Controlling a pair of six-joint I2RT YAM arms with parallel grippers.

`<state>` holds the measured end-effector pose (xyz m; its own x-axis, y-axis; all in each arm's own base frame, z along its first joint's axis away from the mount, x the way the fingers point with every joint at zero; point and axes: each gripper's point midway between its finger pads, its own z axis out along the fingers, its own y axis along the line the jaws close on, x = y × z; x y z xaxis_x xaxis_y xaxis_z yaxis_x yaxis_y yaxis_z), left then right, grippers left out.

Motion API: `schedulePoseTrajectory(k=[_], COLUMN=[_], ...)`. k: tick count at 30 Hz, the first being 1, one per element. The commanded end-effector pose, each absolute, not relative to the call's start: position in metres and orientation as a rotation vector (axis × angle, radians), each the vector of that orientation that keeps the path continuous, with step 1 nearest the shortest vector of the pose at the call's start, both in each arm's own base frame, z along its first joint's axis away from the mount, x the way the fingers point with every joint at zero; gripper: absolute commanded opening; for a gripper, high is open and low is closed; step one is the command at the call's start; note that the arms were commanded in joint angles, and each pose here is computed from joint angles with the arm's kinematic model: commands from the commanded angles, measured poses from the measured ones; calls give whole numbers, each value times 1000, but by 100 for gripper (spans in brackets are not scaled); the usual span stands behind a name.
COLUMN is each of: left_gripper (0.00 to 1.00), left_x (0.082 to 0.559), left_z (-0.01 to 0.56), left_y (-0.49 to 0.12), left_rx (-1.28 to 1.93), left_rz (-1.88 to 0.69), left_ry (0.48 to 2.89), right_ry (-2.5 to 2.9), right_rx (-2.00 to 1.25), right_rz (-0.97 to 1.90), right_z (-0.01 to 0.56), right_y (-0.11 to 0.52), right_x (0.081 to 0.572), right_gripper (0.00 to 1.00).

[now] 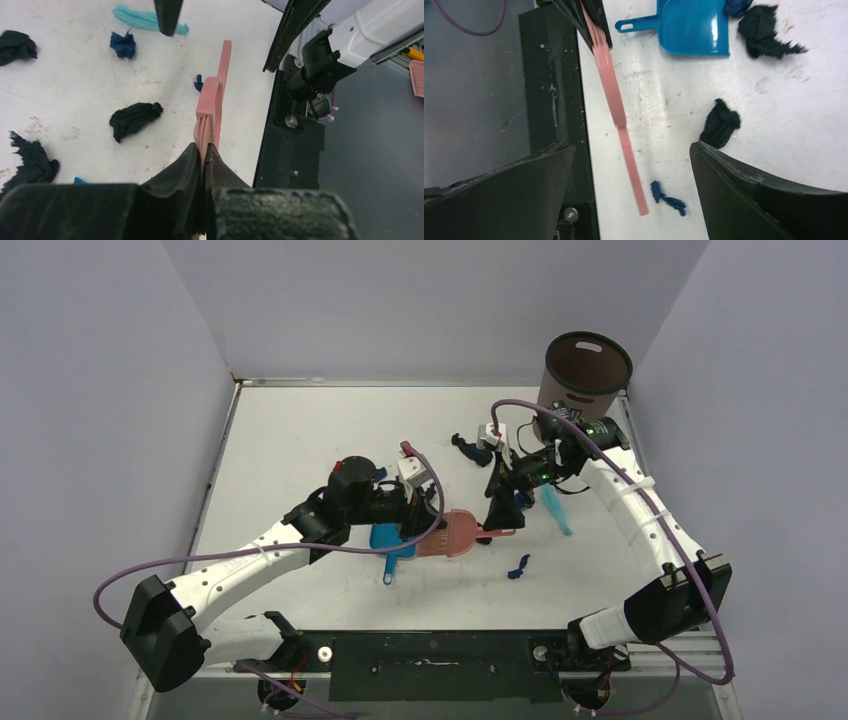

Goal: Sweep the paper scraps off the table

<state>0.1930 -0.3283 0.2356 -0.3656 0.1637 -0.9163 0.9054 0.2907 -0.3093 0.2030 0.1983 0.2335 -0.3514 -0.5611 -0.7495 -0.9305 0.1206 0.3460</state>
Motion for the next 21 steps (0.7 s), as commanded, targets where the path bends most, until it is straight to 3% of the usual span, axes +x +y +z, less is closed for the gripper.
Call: schedulePoseTrajectory(k=[1, 8, 10, 11, 14, 15, 17, 18, 19, 21], left_gripper=[0, 0, 0, 0, 0, 0, 21, 44, 59, 73], left_x=[181, 180, 181, 182, 185, 188, 201, 210, 219, 232], left_z=[264, 277, 281, 282, 287, 289, 291, 292, 295, 300], left_y=[-339, -345, -346, -347, -350, -349, -345, -341, -337, -327], left_rx=[1047, 1033, 1024, 1018, 988, 963, 875, 804, 711, 553], left_rz=[-1244, -1292, -1295, -1299, -1310, -1296, -1244, -1209, -1184, -1170], left_ry=[1652, 1636, 1626, 1621, 1608, 1613, 1635, 1654, 1671, 1648], right_ry=[1813, 1815, 1801, 1794, 1799, 1806, 1823, 1827, 1835, 1850], right_rx=[-1512, -1637, -1659, -1665, -1627, -1608, -1547, -1501, -1438, -1257], right_rz=[977, 1014, 1045, 1069, 1149, 1166, 1202, 1227, 1258, 1352], right_z=[259, 239, 236, 234, 234, 235, 240, 245, 250, 264], right_y=[217, 250, 259, 262, 269, 268, 262, 257, 250, 237], right_x=[223, 210, 203, 200, 198, 200, 207, 213, 220, 237], right_gripper=[89, 80, 73, 66, 13, 6, 5, 5, 5, 5])
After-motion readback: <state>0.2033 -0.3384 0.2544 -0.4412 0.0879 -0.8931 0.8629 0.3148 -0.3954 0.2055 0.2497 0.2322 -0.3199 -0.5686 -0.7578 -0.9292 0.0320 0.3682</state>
